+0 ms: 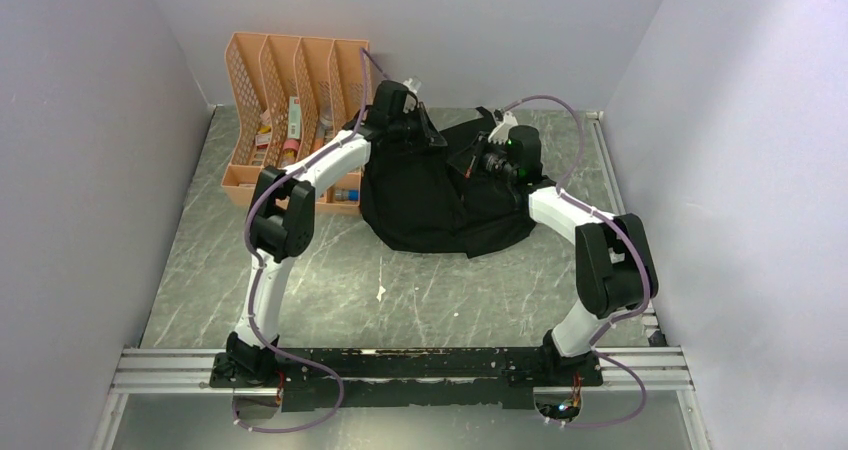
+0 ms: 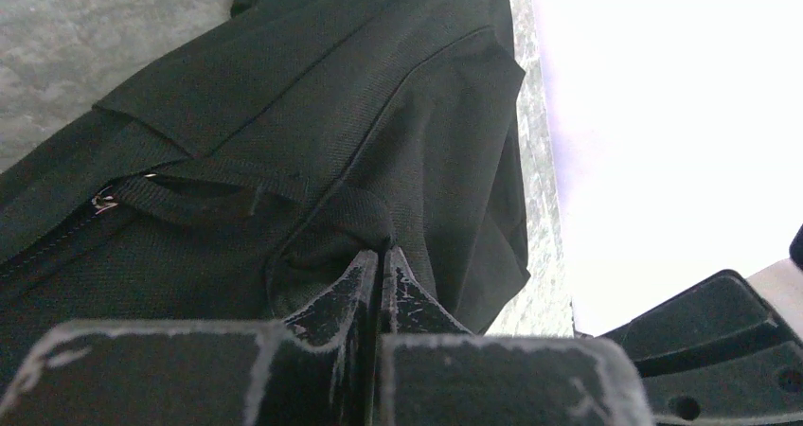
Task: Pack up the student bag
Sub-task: Zip the student bag at the center of the board.
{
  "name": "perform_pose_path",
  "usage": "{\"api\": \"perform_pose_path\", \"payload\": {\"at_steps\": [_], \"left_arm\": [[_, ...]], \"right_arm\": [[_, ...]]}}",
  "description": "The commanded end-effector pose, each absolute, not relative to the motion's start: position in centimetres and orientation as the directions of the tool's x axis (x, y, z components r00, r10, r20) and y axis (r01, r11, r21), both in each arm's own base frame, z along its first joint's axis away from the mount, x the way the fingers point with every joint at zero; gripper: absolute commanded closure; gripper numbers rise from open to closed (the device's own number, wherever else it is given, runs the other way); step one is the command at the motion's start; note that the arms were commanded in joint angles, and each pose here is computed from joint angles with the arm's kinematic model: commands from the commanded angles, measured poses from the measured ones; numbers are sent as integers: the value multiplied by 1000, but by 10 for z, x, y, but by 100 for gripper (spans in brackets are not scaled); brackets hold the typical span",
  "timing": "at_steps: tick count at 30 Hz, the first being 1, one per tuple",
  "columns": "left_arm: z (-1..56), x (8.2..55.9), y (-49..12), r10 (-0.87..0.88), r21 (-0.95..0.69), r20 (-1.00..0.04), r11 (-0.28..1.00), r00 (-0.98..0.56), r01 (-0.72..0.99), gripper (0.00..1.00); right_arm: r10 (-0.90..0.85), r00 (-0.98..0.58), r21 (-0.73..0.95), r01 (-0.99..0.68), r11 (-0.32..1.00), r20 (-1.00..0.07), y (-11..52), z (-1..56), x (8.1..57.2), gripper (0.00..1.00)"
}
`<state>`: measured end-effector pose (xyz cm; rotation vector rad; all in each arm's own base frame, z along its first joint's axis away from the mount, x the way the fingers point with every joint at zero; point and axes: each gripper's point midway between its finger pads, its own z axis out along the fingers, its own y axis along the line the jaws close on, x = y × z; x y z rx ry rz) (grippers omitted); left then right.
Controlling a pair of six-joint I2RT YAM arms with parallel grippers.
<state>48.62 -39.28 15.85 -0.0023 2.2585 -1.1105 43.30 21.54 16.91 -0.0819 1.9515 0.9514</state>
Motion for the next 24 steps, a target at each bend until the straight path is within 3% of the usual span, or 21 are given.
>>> {"api": "perform_pose_path", "payload": {"at_steps": [1,24], "left_arm": [[191,510,-385,-314,-732,-559,621,-768,279,95],[184,556,-361,-361,-722,-584,641,-727,262,95]], "right_arm": [[280,-586,594,-453,664,-760,220,185,419,100],[233,-786,567,-174,805,-572,177,107,337,100]]}}
